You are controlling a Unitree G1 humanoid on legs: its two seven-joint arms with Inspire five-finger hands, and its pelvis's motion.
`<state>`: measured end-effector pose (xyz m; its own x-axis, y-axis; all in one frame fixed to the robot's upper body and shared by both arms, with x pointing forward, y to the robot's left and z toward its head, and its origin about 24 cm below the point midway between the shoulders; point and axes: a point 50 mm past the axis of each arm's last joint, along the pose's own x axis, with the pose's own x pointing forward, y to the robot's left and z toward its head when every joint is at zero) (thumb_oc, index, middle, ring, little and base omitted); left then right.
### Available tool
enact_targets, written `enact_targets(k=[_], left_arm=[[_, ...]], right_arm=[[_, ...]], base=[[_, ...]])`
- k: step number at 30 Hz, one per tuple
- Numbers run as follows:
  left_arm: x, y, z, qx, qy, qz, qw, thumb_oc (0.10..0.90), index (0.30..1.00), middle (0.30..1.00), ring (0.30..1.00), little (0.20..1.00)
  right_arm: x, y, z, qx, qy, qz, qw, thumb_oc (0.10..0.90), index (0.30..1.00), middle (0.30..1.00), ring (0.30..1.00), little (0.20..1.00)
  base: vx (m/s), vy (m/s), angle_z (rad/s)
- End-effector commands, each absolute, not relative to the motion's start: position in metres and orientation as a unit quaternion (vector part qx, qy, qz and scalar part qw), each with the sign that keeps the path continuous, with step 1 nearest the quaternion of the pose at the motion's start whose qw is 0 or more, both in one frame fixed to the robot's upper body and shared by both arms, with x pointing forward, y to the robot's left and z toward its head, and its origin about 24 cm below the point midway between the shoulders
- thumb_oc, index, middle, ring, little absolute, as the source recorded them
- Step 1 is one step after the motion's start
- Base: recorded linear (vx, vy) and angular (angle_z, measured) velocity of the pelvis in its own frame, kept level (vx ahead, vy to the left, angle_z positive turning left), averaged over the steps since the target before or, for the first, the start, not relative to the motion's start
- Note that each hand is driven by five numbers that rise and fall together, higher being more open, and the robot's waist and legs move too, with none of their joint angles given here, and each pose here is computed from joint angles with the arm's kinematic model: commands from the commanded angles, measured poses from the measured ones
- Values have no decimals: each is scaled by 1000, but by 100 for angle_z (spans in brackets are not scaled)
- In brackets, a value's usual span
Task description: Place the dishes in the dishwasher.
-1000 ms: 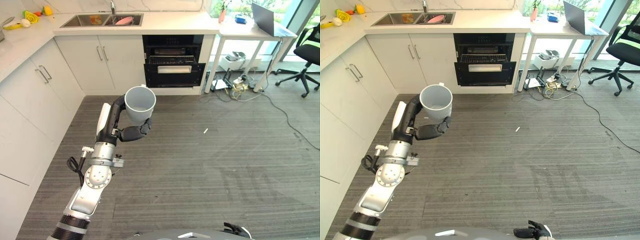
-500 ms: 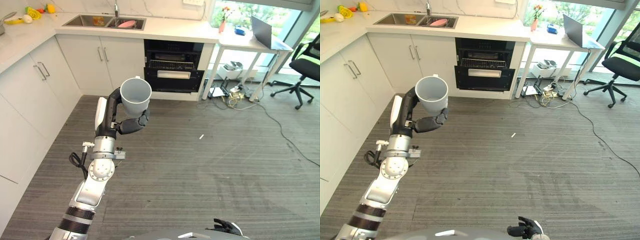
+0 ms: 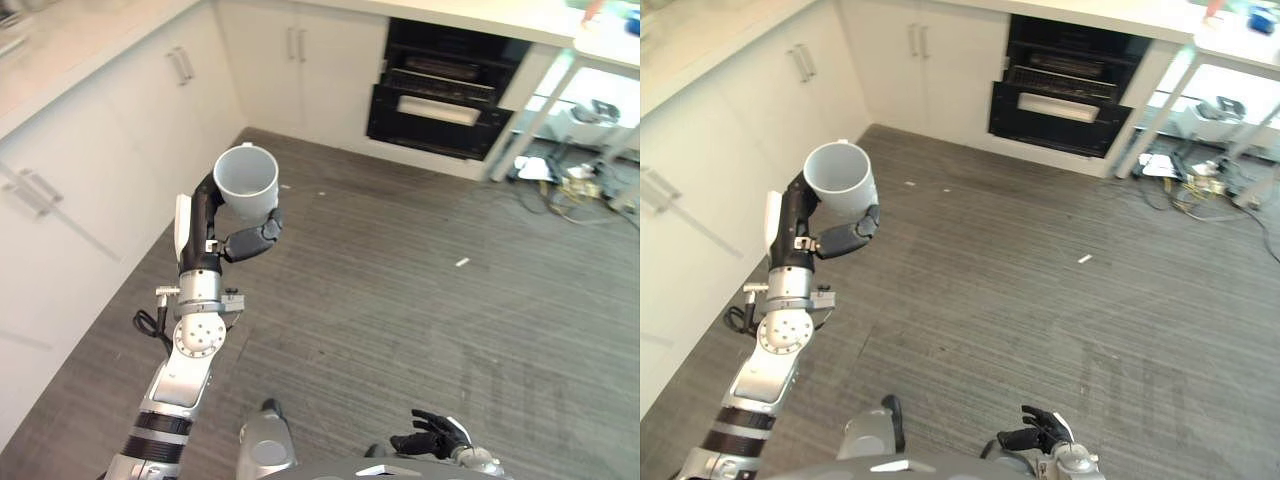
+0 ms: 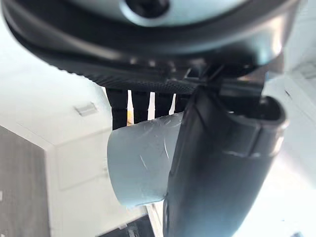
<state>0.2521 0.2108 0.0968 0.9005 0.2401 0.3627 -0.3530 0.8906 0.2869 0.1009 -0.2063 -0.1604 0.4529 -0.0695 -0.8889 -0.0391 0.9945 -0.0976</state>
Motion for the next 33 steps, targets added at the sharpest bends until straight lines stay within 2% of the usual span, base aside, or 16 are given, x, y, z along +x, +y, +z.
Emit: enact_targets(k=[1, 6, 14, 18, 21, 23, 24, 26, 30, 33], left_arm=[[244, 208, 139, 145, -276, 158, 937, 400, 300, 300, 300, 300], [237, 217, 139, 159, -272, 171, 934, 400, 300, 300, 300, 300], [245, 203, 155, 175, -306, 130, 927, 400, 300, 300, 300, 300], [251, 192, 152, 185, -299, 104, 930, 400, 300, 300, 300, 300], [255, 184, 149, 171, -298, 87, 935, 400, 300, 300, 300, 300], [257, 181, 146, 155, -294, 80, 940, 400, 300, 300, 300, 300], [256, 187, 133, 186, -259, 94, 943, 400, 300, 300, 300, 300], [254, 178, 140, 155, -284, 76, 943, 400, 300, 300, 300, 300], [260, 171, 149, 135, -299, 58, 943, 400, 300, 300, 300, 300], [262, 171, 153, 144, -303, 49, 941, 400, 300, 300, 300, 300]], right_arm=[[73, -229, -163, -62, 556, -54, 827, 800, 900, 900, 900, 900], [65, -229, -165, -87, 570, -32, 816, 800, 900, 900, 900, 900], [59, -217, -168, -43, 573, -52, 817, 800, 900, 900, 900, 900], [88, -207, -164, -40, 534, -37, 844, 800, 900, 900, 900, 900], [89, -206, -163, -45, 530, -23, 846, 800, 900, 900, 900, 900], [83, -212, -164, -53, 539, -26, 840, 800, 900, 900, 900, 900], [72, -221, -165, -58, 560, -49, 825, 800, 900, 900, 900, 900], [48, -218, -170, -28, 582, -63, 810, 800, 900, 900, 900, 900], [29, -236, -169, -19, 610, -97, 786, 800, 900, 900, 900, 900], [29, -248, -166, -11, 607, -131, 783, 800, 900, 900, 900, 900]], base=[[459, 200, 72], [538, 245, 7], [456, 243, -16], [546, 282, 64], [580, -24, 57], [666, -142, 92], [314, -87, 106], [341, -146, 95], [338, -280, 24], [352, -132, 12]])
